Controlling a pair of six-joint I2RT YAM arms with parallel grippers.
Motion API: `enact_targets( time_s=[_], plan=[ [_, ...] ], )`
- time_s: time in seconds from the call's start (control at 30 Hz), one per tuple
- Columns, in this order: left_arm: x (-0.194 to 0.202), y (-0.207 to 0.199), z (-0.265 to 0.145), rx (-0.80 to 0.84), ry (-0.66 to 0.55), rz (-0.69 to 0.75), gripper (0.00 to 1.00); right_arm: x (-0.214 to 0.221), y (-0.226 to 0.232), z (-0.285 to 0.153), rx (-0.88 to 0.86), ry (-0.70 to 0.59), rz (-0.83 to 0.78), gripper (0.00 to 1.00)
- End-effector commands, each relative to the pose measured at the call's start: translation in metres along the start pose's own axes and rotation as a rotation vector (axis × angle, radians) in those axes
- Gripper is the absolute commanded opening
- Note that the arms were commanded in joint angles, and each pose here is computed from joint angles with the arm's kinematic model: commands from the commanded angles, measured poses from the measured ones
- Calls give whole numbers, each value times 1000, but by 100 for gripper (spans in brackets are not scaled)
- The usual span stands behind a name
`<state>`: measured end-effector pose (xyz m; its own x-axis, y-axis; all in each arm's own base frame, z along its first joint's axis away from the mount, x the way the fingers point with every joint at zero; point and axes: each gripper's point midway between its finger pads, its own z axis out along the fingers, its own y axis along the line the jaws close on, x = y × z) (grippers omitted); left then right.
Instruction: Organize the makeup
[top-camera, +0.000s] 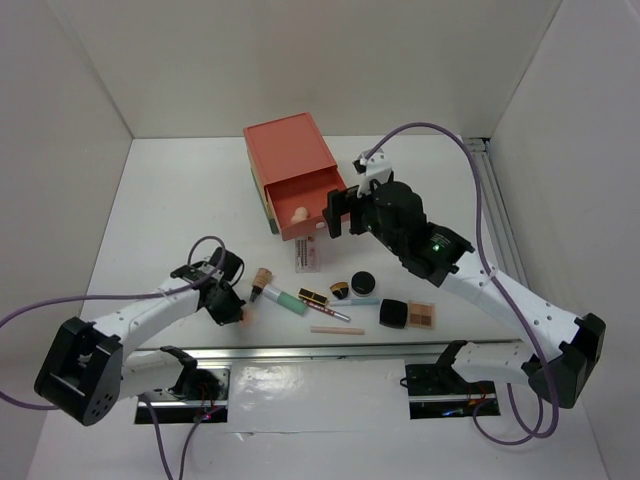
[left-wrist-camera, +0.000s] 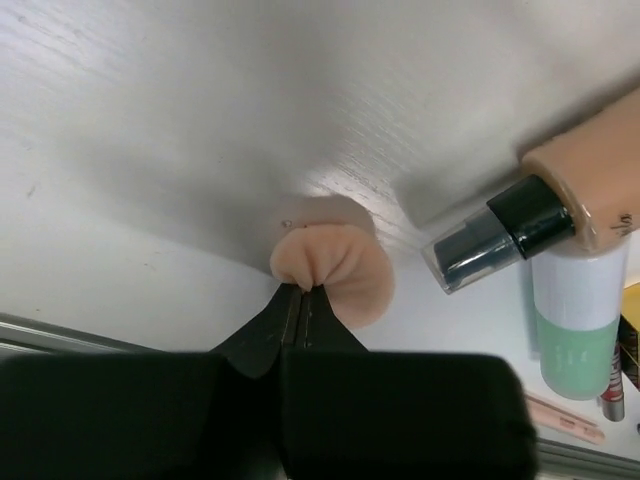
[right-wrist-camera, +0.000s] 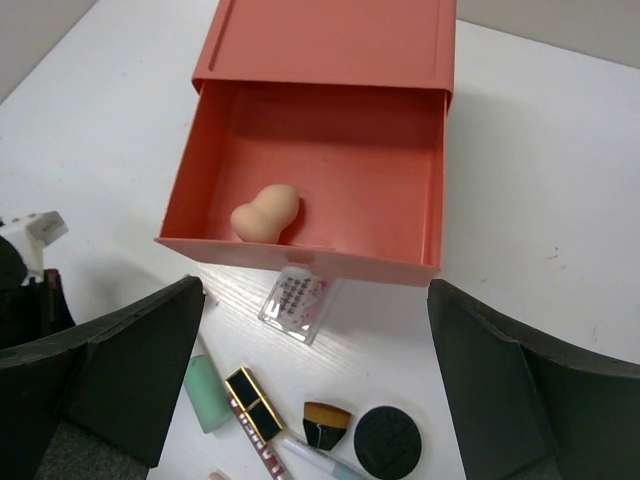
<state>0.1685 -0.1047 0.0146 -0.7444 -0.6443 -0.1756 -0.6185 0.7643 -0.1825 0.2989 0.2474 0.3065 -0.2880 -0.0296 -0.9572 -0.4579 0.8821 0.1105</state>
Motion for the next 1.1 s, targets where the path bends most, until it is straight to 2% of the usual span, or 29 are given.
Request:
enact_targets(
  time_s=[0.0,0.03,0.13,0.17,0.27,0.4,0.47,0.57,0.6,0.67,0.7,0.73,0.87,1.07],
  plan=[
    [-15,-3,-17,17,-80,-13,0,3,-9,-11,42,6,17,100],
    [-19,4,-25,-9,-106,-12,0,10,-12,-10,61,21,29,100],
    [-39,-8,-65,71,-211,8,0,23,-29,-19,143,39,56,100],
    [-51,-23,-90,160,-266,4,0,18,-36,-25,179,20,71,100],
    [-70,-40,-125,245,-361,38,0,28,-57,-35,249,35,105,100],
    [-101,-92,-190,410,-470,125,0,47,-82,-45,343,64,166,100],
    [-108,-118,-195,432,-465,202,0,49,-97,-51,407,53,218,100],
    [-121,-161,-228,525,-498,260,0,55,-121,-61,489,57,252,100],
    [-126,-176,-221,512,-492,300,0,55,-125,-61,495,59,261,100],
    [-132,-203,-240,575,-515,335,0,60,-139,-65,527,72,289,100],
    [-131,-215,-227,555,-491,373,0,68,-139,-63,510,96,298,100],
    [-138,-227,-239,582,-517,378,0,69,-141,-63,508,99,308,100],
    [-139,-259,-230,569,-503,436,0,86,-152,-66,513,137,316,100],
    [-139,-282,-204,535,-463,466,25,89,-156,-68,496,148,330,100]
  ],
)
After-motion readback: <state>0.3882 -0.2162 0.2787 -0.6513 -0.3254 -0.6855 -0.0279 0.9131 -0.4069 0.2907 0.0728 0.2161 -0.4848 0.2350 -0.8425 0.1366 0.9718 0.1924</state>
